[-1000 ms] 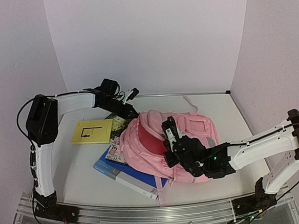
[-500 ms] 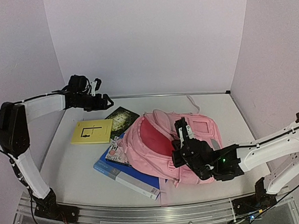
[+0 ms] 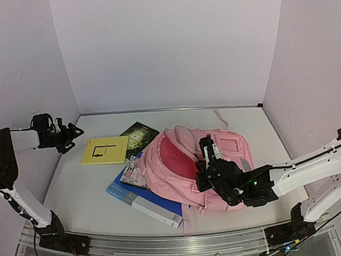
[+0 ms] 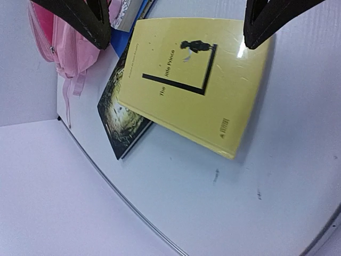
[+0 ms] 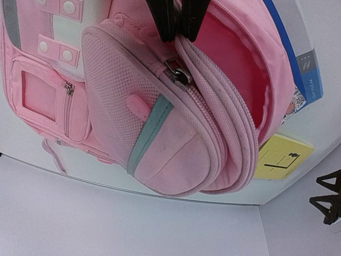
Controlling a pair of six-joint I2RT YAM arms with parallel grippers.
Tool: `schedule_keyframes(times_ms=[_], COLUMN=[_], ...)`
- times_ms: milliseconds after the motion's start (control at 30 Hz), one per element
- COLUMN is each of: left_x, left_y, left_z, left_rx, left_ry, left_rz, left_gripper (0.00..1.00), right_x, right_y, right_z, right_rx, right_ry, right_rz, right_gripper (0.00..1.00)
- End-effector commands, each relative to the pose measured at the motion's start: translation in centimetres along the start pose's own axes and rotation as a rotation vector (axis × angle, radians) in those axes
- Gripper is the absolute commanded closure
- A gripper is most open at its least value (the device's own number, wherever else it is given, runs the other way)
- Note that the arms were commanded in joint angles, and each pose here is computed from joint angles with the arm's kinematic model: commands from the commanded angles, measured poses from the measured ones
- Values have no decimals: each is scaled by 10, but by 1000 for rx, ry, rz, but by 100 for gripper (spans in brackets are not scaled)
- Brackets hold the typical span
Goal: Pack the student bag
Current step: Unzip the student bag at the center of the board, then pick up the book from the center of the board.
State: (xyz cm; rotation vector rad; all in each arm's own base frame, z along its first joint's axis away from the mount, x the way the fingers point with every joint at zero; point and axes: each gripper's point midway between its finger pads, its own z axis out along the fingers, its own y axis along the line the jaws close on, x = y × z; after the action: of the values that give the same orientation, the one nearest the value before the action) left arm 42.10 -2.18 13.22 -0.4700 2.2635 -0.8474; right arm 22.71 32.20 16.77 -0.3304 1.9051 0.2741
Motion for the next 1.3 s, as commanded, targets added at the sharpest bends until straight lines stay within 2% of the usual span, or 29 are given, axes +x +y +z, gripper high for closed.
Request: schedule_keyframes(times_ms=[0,300,467,633,1000,1167,1267], left_x=[-33,-54,-54,-46,-17,8,16], left_y=[11,40,61,67,60,40,29], left_z=[3,44,62,73,92,100,100], left_rx=[136,128,78,98,133,180,211], left_ry=[6,88,149,186,277,357,365], left_rz=[2,58,72,54,18,-3,-25], left_gripper=[15,20,22,24,27,28,29], right_x=[-34,-38,-37,-35,-38,-39,-41], right_y=[12,16,16,18,23,20,20], right_z=[-2,-2,-1,1,3,1,0], right_rx=[-20,-29,-28,-28,-34,-30,-32], right_ry=[-74,-75,-73,-68,-70,-73,-76], right_rz=[111,110,110,103,97,103,106], right_gripper=[100,100,100,100,100,100,100])
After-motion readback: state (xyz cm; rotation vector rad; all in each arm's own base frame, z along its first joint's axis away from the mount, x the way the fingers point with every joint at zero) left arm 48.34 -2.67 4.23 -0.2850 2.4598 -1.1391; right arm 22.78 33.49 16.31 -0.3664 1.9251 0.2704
